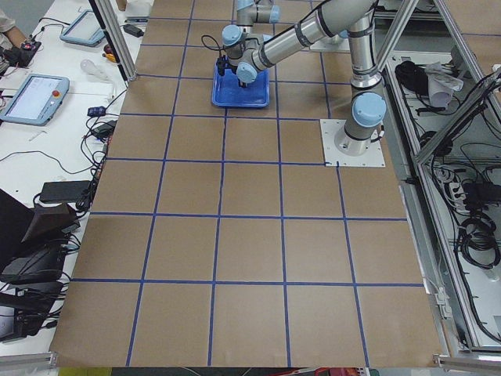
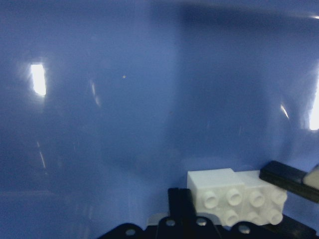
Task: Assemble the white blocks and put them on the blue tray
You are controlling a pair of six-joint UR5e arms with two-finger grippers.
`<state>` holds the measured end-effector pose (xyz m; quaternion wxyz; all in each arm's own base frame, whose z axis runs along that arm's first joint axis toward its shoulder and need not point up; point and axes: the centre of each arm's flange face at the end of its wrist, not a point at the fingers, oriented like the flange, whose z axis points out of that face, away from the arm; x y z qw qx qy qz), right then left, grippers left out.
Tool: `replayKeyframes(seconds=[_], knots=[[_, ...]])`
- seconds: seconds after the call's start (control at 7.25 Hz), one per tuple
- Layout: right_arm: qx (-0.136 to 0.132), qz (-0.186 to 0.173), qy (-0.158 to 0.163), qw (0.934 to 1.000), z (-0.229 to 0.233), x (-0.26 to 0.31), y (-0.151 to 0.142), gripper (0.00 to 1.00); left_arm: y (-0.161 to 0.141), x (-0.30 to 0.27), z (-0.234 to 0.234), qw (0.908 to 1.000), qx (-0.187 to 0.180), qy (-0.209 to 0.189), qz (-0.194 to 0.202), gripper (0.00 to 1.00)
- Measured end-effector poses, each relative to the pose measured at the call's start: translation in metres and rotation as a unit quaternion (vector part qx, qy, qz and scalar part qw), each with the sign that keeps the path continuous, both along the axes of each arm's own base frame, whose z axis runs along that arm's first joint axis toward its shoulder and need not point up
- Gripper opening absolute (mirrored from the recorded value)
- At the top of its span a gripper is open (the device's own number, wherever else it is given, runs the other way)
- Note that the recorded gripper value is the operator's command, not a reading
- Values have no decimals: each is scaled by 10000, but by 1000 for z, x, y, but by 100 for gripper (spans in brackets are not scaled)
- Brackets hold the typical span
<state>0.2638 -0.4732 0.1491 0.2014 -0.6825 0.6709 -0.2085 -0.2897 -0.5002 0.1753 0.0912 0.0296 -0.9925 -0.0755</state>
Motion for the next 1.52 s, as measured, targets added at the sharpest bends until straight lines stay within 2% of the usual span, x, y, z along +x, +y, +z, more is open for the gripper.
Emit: replayKeyframes(seconds=[0.14,0.41,0.69,0.83,0.97,1.1,1.24,1.38,1.52], knots=[[59,-83,1,9999,0,0,0,100,0,0,0,10000,0,-2,0,6],[252,-468,20,9986,4,-2,-1,100,0,0,0,10000,1,-2,0,6],[431,-1210,134,9916,27,-5,-6,100,0,0,0,10000,-1,1,-3,6],[504,-1753,284,9828,46,-11,-9,100,0,-1,0,10000,-3,5,-6,6],[686,-2422,454,9667,66,-20,-8,100,1,-2,0,10000,-4,6,-13,6],[963,-3218,669,9395,89,-32,-5,100,1,-2,0,10000,-4,9,-17,6],[1271,-4071,906,9000,112,-48,-6,100,1,-3,0,10000,-5,12,-19,6],[1670,-4913,1098,8478,139,-67,-13,100,1,-3,2,10000,-18,18,-39,7],[2043,-5563,1264,7955,170,-85,-25,100,0,-2,7,9999,-73,33,-69,10]])
